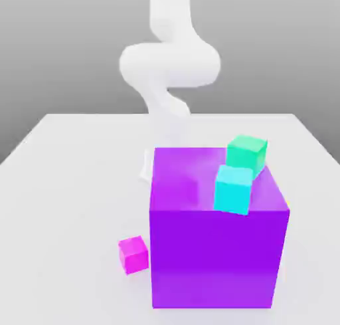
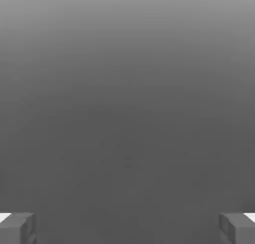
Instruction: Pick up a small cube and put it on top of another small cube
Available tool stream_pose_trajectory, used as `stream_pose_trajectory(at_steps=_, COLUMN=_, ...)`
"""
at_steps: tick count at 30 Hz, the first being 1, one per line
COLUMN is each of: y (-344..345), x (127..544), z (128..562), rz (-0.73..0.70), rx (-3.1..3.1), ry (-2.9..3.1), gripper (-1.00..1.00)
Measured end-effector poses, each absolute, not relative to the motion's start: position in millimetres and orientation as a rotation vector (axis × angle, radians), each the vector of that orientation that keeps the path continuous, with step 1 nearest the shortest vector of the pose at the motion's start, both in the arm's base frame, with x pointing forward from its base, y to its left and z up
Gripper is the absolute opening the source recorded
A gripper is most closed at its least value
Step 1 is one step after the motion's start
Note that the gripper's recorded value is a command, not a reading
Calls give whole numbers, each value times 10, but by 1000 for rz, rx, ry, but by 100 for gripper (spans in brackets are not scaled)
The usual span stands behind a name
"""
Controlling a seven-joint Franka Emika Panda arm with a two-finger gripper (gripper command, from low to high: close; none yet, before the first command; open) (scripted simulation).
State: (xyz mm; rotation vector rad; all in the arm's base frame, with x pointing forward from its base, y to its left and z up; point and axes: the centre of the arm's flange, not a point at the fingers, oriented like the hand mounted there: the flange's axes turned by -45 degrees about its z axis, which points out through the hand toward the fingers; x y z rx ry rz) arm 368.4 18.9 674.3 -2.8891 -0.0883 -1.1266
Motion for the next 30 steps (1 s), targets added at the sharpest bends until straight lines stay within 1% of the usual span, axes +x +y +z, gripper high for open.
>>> stream_pose_trajectory(at_steps=3, y=476, x=3896, z=6271, rz=-1009, rx=-2887, ry=-225, gripper=0)
stream_pose_trajectory(at_steps=7, y=904, x=4044, z=5644, rz=-862, rx=-2881, ry=-403, gripper=0)
stream_pose_trajectory(at_steps=10, y=1242, x=4058, z=5167, rz=-753, rx=-2873, ry=-538, gripper=0)
stream_pose_trajectory(at_steps=14, y=1683, x=3949, z=4535, rz=-612, rx=-2857, ry=-721, gripper=0)
stream_pose_trajectory(at_steps=17, y=1983, x=3779, z=4071, rz=-508, rx=-2841, ry=-860, gripper=0)
stream_pose_trajectory(at_steps=21, y=2313, x=3453, z=3479, rz=-375, rx=-2812, ry=-1049, gripper=0)
stream_pose_trajectory(at_steps=26, y=2576, x=2932, z=2801, rz=-217, rx=-2766, ry=-1288, gripper=0)
stream_pose_trajectory(at_steps=30, y=2650, x=2469, z=2323, rz=-99, rx=-2720, ry=-1482, gripper=0)
